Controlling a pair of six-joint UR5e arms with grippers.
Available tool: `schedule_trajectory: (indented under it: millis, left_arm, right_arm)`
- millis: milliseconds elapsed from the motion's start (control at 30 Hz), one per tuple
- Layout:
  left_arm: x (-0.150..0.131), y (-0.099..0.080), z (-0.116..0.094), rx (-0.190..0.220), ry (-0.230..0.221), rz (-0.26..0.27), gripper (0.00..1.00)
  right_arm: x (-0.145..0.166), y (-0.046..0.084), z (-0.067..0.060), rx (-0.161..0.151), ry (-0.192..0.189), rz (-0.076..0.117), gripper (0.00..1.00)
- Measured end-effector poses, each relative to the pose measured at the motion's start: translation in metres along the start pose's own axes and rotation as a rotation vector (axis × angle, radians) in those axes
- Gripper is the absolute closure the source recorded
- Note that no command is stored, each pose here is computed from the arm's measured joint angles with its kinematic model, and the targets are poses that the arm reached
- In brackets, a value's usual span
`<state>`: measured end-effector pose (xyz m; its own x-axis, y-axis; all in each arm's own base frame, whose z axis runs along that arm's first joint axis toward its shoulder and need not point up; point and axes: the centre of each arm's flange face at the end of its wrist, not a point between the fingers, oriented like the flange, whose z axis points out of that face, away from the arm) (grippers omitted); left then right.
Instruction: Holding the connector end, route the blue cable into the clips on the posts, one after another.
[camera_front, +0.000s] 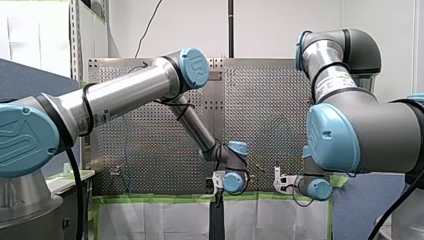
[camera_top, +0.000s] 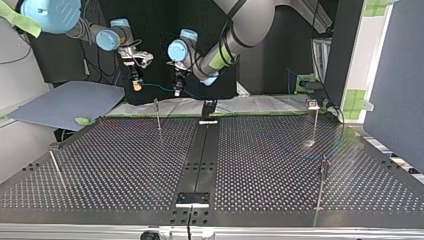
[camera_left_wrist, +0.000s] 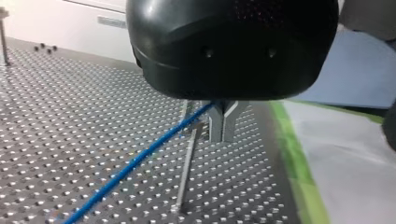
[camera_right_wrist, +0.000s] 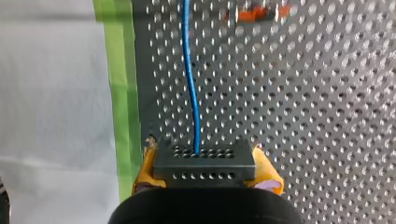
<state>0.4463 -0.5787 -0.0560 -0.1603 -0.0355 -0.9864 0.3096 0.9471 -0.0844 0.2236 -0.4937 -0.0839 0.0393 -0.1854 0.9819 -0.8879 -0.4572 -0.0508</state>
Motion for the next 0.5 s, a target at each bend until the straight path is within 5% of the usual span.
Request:
schedule_trajectory:
  millis: [233, 500]
  left_arm:
    - [0.008, -0.003, 0.013, 0.005, 0.011, 0.007, 1.00]
    - [0.024, -0.010, 0.026, 0.018, 0.030, 0.012, 1.00]
  right_arm:
    - [0.002, 0.026, -0.001, 0.002, 0.006, 0.005, 1.00]
    - [0.003, 0.027, 0.012, 0.041, 0.015, 0.011, 1.00]
